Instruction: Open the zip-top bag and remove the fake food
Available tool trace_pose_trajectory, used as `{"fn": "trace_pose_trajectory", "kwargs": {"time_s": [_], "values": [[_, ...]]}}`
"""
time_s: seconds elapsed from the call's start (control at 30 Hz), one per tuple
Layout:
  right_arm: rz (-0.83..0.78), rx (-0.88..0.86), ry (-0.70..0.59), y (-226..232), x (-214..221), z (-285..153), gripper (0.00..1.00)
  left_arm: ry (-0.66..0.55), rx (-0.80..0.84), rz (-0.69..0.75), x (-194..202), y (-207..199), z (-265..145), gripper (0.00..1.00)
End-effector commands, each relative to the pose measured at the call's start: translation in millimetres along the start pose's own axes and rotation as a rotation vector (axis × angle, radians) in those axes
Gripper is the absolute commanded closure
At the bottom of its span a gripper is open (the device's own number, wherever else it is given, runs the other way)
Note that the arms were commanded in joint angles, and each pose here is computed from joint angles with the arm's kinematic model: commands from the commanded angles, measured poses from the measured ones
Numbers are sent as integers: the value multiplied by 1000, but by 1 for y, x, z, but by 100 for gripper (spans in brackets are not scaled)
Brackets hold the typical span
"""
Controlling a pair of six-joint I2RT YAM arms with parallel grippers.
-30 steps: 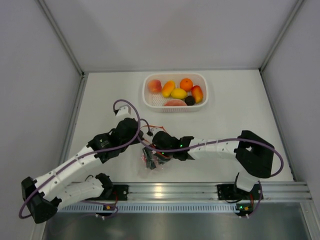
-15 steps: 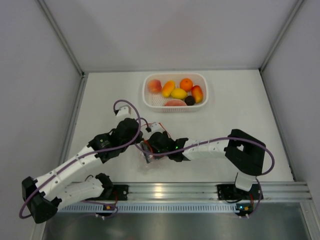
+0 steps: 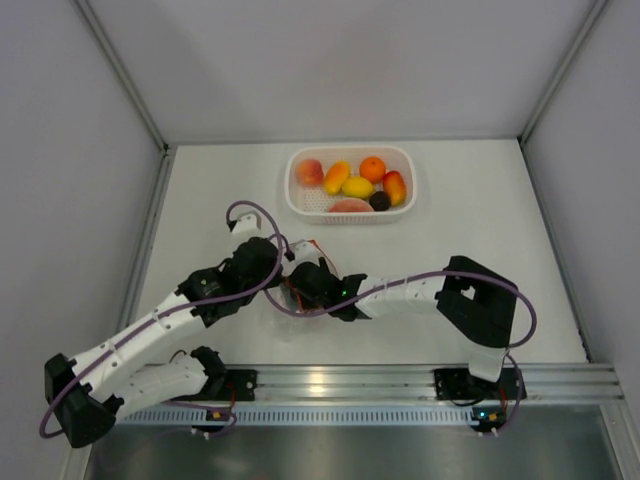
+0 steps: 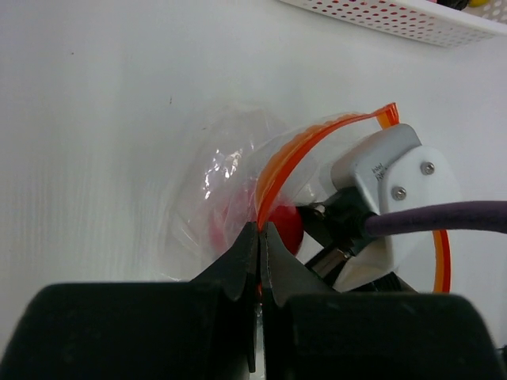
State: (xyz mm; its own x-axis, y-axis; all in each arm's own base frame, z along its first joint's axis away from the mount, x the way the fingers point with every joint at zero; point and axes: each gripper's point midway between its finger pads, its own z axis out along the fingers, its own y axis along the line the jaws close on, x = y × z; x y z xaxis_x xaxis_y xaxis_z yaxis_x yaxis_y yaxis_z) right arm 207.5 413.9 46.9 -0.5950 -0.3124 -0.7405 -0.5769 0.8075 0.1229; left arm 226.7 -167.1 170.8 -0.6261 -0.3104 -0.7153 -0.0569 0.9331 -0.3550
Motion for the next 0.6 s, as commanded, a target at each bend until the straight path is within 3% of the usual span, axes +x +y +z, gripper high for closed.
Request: {"fn": "trace_pose_trajectory", "kwargs": {"time_s": [0.0, 0.2, 0.33, 0.57], "values": [[11, -120, -171, 29, -53, -45, 39, -49, 20, -8, -11, -7, -1, 100], [77, -127, -228, 18, -72, -85, 40, -86, 41, -11, -22, -12, -5, 100], [67, -22, -234, -3, -78, -96, 41, -93, 84, -23, -25, -18, -10, 100], [-153, 107, -131, -20, -65, -74, 47, -129, 193, -66, -39, -32, -31, 100]]}}
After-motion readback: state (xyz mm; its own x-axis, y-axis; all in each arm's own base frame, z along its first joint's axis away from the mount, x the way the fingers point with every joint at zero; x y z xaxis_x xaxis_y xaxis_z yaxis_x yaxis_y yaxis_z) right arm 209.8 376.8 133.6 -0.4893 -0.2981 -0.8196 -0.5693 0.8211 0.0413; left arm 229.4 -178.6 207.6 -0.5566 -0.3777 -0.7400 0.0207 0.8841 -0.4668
